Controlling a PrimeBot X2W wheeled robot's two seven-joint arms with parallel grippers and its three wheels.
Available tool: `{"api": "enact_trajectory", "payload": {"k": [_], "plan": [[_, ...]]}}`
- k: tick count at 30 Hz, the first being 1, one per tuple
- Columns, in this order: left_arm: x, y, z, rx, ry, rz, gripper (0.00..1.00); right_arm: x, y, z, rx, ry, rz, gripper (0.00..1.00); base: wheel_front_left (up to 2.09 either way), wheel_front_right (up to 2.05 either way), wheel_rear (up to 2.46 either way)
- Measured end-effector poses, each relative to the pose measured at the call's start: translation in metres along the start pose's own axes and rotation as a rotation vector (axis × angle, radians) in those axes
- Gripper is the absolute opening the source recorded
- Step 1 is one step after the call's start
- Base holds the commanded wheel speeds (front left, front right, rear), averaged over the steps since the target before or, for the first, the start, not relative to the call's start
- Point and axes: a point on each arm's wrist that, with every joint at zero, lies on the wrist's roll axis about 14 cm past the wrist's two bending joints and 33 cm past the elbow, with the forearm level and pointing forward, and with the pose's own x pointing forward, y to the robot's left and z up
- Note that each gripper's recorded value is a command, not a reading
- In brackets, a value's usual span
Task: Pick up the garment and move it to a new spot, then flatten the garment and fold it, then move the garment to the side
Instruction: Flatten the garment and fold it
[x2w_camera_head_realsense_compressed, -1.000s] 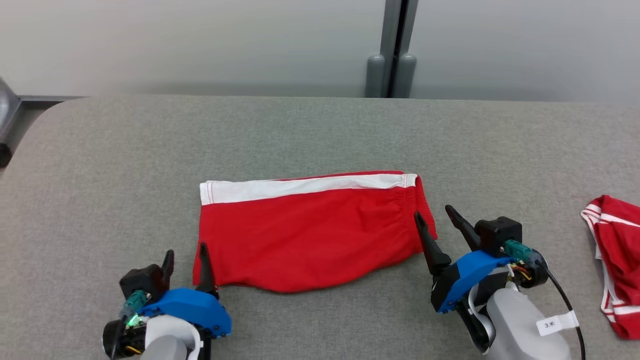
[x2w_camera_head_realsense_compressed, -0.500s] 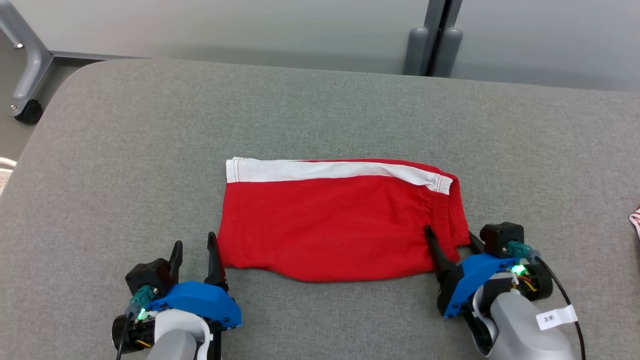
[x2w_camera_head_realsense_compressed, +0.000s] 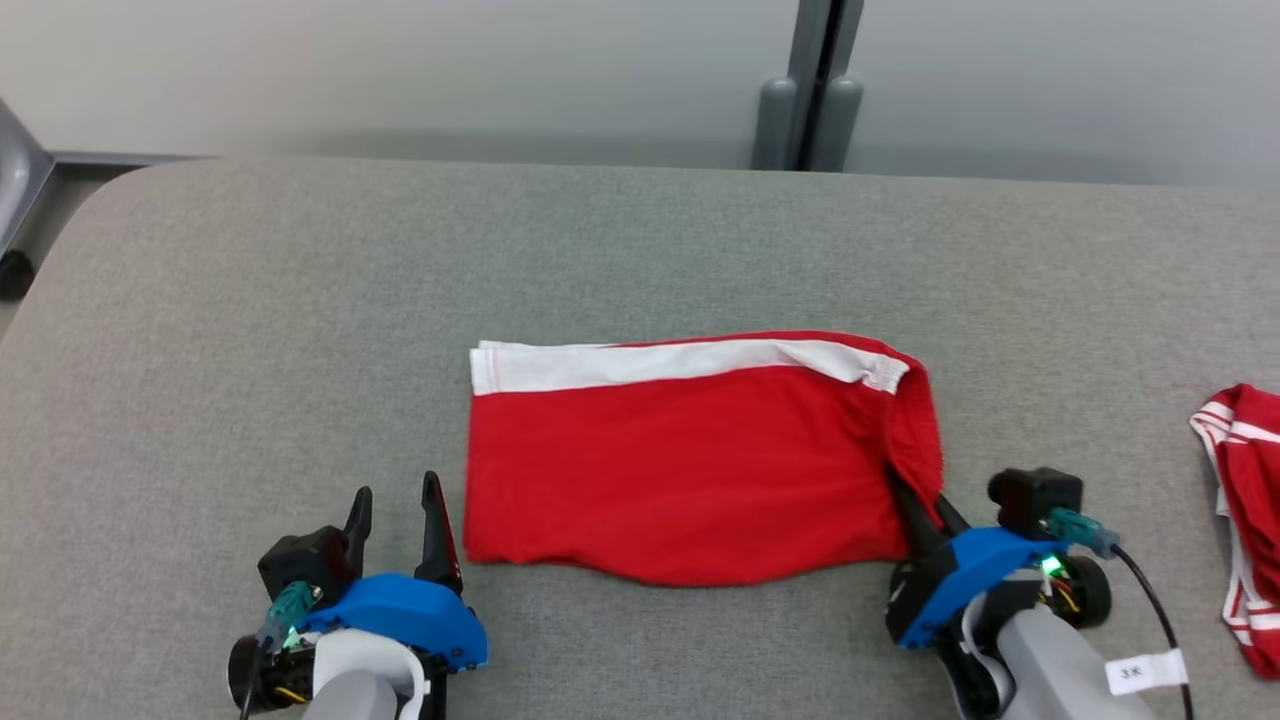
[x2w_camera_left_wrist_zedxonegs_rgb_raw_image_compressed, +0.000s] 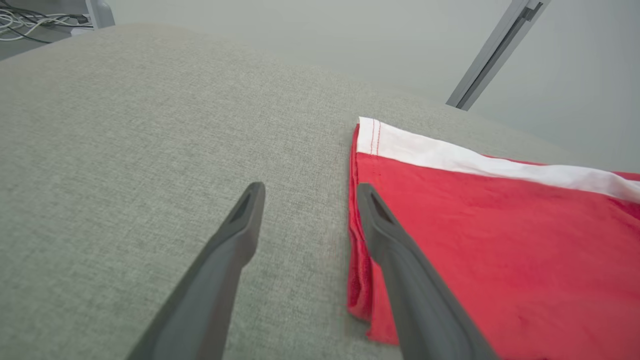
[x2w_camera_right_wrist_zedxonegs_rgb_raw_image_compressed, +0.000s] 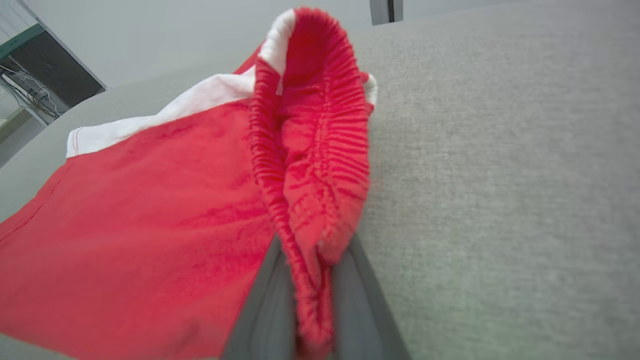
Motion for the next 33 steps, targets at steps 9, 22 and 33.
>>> {"api": "enact_trajectory", "payload": {"k": [9,22,33], "plan": [[-0.009,-0.024,-0.008,-0.007,0.019,-0.074,1.0,-0.024,-0.023,0.018,-0.023,-0.065,-0.048,0.0,0.0,0.0,0.0],[-0.038,-0.007,-0.008,-0.049,0.003,-0.043,1.0,0.008,0.126,0.025,-0.145,-0.06,0.368,0.09,0.0,0.0,0.0],[-0.042,0.005,-0.011,-0.061,0.007,0.012,1.0,0.01,0.182,0.033,-0.094,-0.089,0.533,1.0,0.0,0.0,0.0]]}}
